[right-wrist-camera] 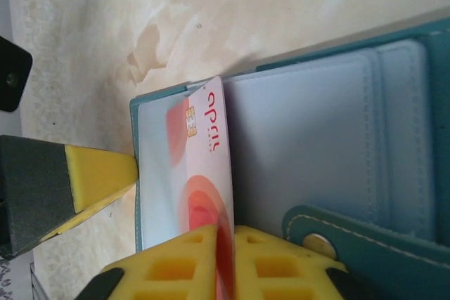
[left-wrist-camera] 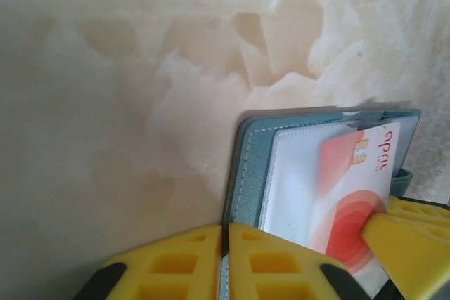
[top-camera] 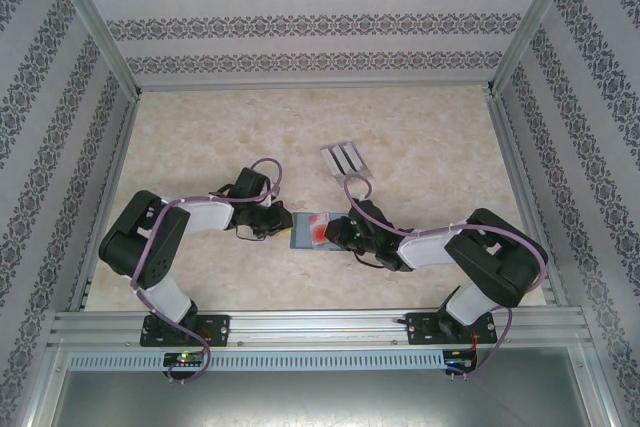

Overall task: Put the credit cards into the card holder
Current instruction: Insert the credit card into the card slot.

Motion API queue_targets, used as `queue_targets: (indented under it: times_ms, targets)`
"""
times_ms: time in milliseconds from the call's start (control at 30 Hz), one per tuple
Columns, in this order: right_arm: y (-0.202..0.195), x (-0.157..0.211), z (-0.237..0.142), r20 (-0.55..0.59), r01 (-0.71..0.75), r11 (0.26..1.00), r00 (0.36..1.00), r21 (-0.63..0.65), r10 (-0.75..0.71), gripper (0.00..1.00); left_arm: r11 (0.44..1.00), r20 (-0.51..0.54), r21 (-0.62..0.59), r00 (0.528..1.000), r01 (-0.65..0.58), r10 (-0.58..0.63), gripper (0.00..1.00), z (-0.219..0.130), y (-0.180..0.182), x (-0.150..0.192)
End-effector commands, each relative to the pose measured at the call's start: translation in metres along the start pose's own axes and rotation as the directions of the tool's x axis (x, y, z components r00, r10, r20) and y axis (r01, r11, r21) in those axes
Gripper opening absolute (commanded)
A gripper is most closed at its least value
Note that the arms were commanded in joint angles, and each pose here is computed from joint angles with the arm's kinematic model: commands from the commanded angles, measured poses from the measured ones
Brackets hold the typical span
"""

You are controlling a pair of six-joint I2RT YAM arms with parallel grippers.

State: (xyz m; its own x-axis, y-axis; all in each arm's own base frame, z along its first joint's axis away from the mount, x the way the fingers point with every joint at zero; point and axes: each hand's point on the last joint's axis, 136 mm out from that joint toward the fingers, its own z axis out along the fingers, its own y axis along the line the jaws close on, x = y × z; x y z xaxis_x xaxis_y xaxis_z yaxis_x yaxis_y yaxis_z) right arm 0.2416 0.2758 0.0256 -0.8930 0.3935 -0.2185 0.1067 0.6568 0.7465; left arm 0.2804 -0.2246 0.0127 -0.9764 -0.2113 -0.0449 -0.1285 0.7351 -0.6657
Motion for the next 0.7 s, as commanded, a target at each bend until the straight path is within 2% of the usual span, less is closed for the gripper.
queue_targets:
  times_ms: [0, 100, 167, 300, 533, 667]
  targets:
    - [-0.014, 0.012, 0.007, -0.039, -0.012, 0.998, 0.999, 0.060, 0.014, 0.11, 0.997, -0.016, -0.076, 1.000, 0.018, -0.019, 0.05, 0.023, 0.027, 0.008]
    - [-0.009, 0.014, 0.013, -0.037, -0.023, 0.998, 0.999, 0.054, 0.025, 0.10, 0.996, -0.018, -0.084, 1.000, 0.022, -0.024, 0.00, 0.023, 0.029, 0.008]
    - [-0.007, 0.015, 0.016, -0.031, -0.022, 0.998, 0.999, 0.061, 0.024, 0.10, 0.997, -0.021, -0.077, 0.999, 0.024, -0.025, 0.00, 0.023, 0.028, 0.009]
    - [-0.004, 0.017, 0.017, -0.041, -0.019, 0.998, 0.999, 0.058, 0.022, 0.16, 0.995, -0.013, -0.099, 1.000, 0.022, -0.023, 0.00, 0.021, 0.031, 0.008]
    - [-0.013, 0.011, -0.005, -0.011, 0.040, 0.989, 0.999, 0.140, -0.039, 0.28, 0.992, -0.009, -0.124, 1.000, 0.025, -0.026, 0.00, 0.020, 0.034, 0.008]
    - [-0.014, 0.010, -0.010, -0.016, 0.063, 0.984, 0.998, 0.166, -0.061, 0.28, 0.993, -0.014, -0.116, 0.999, 0.033, -0.035, 0.00, 0.022, 0.034, 0.009]
